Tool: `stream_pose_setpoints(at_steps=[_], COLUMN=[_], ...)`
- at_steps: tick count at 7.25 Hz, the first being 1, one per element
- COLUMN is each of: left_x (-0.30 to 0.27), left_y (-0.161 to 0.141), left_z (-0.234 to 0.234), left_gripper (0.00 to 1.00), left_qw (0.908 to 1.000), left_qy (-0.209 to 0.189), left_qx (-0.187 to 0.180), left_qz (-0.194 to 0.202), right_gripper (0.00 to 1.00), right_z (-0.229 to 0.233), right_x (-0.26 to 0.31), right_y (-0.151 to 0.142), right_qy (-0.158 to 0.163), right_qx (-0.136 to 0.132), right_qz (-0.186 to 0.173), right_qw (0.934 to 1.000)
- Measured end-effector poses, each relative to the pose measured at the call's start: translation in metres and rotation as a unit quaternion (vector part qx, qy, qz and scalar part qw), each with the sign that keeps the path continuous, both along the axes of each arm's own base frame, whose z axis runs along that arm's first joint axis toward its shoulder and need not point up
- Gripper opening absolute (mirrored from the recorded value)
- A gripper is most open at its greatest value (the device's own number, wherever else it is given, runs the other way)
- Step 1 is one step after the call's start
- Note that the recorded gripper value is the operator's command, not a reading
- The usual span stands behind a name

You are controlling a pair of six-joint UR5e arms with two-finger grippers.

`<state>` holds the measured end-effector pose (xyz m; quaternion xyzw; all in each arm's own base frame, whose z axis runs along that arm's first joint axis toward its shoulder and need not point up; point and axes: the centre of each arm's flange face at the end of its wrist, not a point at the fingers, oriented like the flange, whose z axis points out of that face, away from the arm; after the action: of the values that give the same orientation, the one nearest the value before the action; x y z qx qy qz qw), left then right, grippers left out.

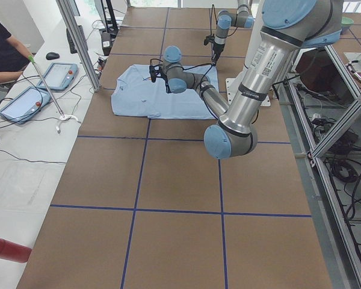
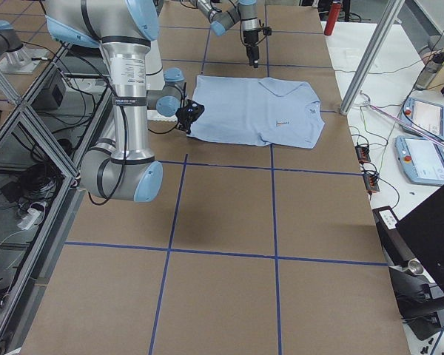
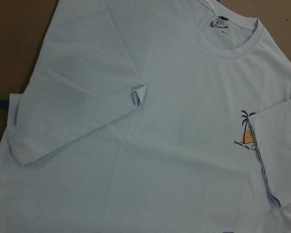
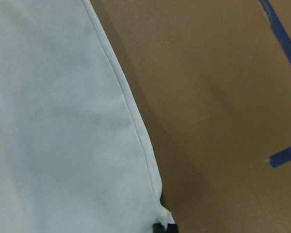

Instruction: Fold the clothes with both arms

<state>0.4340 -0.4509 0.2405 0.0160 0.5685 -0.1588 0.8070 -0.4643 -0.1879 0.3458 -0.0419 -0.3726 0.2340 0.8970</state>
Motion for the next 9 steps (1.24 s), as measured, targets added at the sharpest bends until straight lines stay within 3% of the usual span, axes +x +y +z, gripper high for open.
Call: stream_pose_setpoints(at_steps=[4, 6, 9], left_x=[0.031, 0.044, 0.055], left_y=[0.149, 0.194, 0.229], left_z=[0.041, 0.075, 0.1], left_gripper=[0.84, 0.77, 0.68], left_qw=[0.9935, 0.9877, 0.9823], left_qy=[-0.11, -0.146, -0.169], left_qx=[-0.029, -0.055, -0.074], left_qz=[-0.002, 0.012, 0.031], right_gripper=[0.0, 0.0, 0.0], right_z=[-0.005, -0.005, -0.005], right_x=[0.012, 0.012, 0.012], right_y=[0.006, 0.007, 0.007], right_qy=[-0.008, -0.008, -0.008], right_qx=[-0.01, -0.011, -0.011], right_qz=[-0.012, -0.013, -0.014], right_qw=[0.9998, 0.9998, 0.9998])
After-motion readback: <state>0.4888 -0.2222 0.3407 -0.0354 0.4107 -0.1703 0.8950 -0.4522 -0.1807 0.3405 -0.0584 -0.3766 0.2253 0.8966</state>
